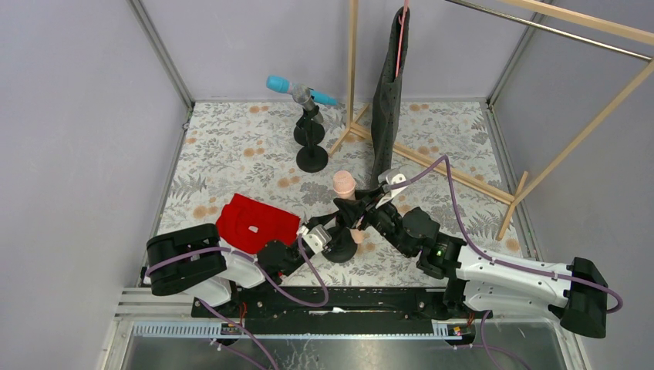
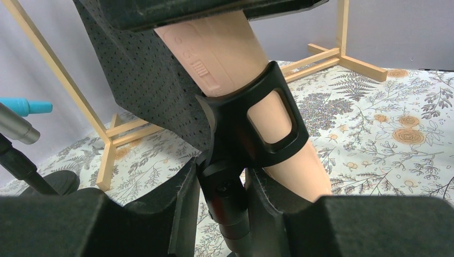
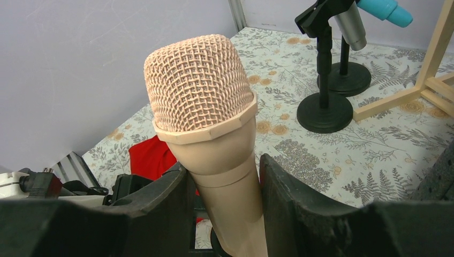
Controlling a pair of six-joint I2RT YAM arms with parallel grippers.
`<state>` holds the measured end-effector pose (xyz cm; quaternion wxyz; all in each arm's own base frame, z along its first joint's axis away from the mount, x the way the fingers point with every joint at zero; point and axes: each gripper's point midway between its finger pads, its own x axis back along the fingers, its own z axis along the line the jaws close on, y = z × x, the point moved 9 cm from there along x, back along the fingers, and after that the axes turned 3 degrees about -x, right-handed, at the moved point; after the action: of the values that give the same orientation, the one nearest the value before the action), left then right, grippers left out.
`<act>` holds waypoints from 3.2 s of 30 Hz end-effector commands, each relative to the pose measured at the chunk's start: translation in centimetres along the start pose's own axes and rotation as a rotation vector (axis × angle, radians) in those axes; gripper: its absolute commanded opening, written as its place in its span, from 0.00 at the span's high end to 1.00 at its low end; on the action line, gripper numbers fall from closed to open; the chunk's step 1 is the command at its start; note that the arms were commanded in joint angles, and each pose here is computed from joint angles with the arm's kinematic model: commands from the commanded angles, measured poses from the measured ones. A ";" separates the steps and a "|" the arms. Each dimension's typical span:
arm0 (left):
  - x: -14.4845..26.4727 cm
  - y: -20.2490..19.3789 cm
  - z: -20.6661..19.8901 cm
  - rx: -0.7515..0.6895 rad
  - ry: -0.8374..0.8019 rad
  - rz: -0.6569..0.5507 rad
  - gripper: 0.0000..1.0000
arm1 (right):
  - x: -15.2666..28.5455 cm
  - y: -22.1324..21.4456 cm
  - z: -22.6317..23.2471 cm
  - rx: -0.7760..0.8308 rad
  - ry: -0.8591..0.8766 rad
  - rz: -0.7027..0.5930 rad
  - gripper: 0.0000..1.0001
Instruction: Attach the microphones to the stand
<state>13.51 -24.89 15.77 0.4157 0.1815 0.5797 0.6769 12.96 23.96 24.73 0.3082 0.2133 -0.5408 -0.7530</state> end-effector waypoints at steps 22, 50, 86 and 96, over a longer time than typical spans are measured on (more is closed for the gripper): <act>-0.2 -0.2 1.4 0.006 0.124 0.002 1.00 | 6.7 -14.0 -3.9 0.104 -0.110 0.733 1.00; 0.5 -0.8 0.9 0.023 0.073 0.014 1.00 | 2.4 3.7 2.3 0.051 -0.025 0.198 0.00; -1.0 2.6 5.5 0.157 0.233 0.041 0.01 | 10.1 -1.2 -5.1 -0.132 -0.349 0.152 0.00; 3.4 2.1 5.5 0.477 0.409 0.305 0.01 | 11.6 -0.7 -5.9 -0.213 -0.484 0.177 0.00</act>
<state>15.48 -20.06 20.53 0.2654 0.1792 0.7177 0.6184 8.41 12.84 20.51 0.2841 -0.0354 -0.5598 -0.7776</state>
